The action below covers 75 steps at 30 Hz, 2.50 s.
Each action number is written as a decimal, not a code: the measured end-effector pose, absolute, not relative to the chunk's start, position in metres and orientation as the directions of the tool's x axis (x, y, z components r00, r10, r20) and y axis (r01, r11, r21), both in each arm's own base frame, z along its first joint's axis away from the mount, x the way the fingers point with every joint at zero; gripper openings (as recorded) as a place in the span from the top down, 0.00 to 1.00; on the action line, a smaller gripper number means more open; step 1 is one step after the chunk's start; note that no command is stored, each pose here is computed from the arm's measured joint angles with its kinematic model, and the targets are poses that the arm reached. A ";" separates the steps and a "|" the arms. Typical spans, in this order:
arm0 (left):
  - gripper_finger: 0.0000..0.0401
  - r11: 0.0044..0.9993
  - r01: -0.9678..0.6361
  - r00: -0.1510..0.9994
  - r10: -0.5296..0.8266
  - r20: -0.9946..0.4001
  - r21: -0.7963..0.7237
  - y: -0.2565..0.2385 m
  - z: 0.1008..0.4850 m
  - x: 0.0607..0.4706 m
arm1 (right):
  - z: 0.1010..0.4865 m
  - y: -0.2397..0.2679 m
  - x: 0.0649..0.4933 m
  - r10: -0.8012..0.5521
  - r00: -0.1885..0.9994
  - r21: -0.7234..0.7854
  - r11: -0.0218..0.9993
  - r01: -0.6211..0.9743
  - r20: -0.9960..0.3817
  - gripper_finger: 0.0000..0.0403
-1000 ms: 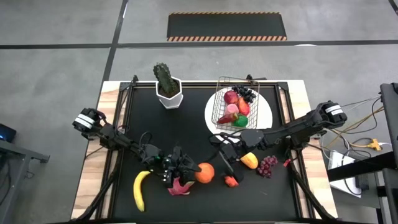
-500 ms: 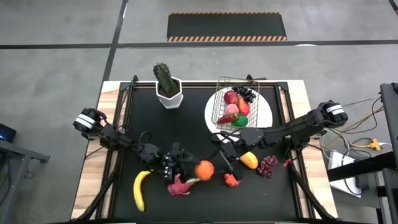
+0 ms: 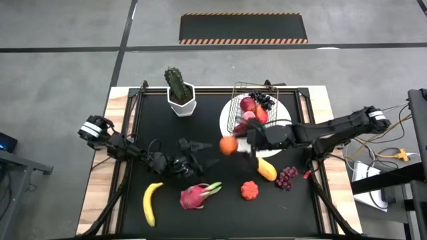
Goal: Build produce basket
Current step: Put the orange into the wire basket
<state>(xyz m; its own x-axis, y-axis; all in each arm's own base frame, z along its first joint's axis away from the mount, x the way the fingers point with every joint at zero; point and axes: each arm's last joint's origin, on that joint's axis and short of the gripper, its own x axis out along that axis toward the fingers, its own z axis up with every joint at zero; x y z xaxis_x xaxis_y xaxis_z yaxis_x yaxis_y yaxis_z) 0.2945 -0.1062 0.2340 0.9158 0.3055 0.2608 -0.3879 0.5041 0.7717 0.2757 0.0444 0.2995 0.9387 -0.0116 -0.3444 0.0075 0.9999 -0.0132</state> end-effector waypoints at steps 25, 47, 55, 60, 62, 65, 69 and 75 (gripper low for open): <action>0.11 0.569 -0.641 0.765 0.419 0.489 0.516 -0.084 0.283 0.250 | 0.221 -0.081 0.283 -0.554 0.486 -0.127 0.737 0.664 -0.676 0.36; 0.11 0.562 -0.635 0.772 0.433 0.466 0.530 -0.079 0.275 0.240 | 0.241 -0.093 0.280 -0.578 0.483 -0.100 0.702 0.705 -0.658 0.16; 0.11 0.562 -0.635 0.772 0.433 0.466 0.530 -0.079 0.275 0.240 | 0.257 -0.094 0.279 -0.596 0.505 -0.110 0.707 0.699 -0.624 0.48; 0.11 0.563 -0.635 0.772 0.433 0.465 0.530 -0.079 0.275 0.240 | 0.241 -0.098 0.285 -0.588 0.466 -0.146 0.710 0.689 -0.661 0.79; 0.11 0.562 -0.635 0.772 0.433 0.465 0.530 -0.079 0.275 0.240 | 0.235 -0.099 0.288 -0.587 0.460 -0.160 0.716 0.680 -0.666 0.91; 0.11 0.562 -0.635 0.772 0.433 0.465 0.530 -0.079 0.275 0.240 | 0.229 -0.101 0.295 -0.590 0.466 -0.162 0.716 0.679 -0.660 0.96; 0.11 0.562 -0.635 0.772 0.435 0.464 0.530 -0.079 0.275 0.240 | 0.221 -0.106 0.297 -0.588 0.440 -0.168 0.707 0.687 -0.679 0.98; 0.11 0.560 -0.631 0.776 0.433 0.459 0.537 -0.080 0.274 0.241 | 0.216 -0.105 0.297 -0.574 0.424 -0.169 0.711 0.683 -0.701 0.98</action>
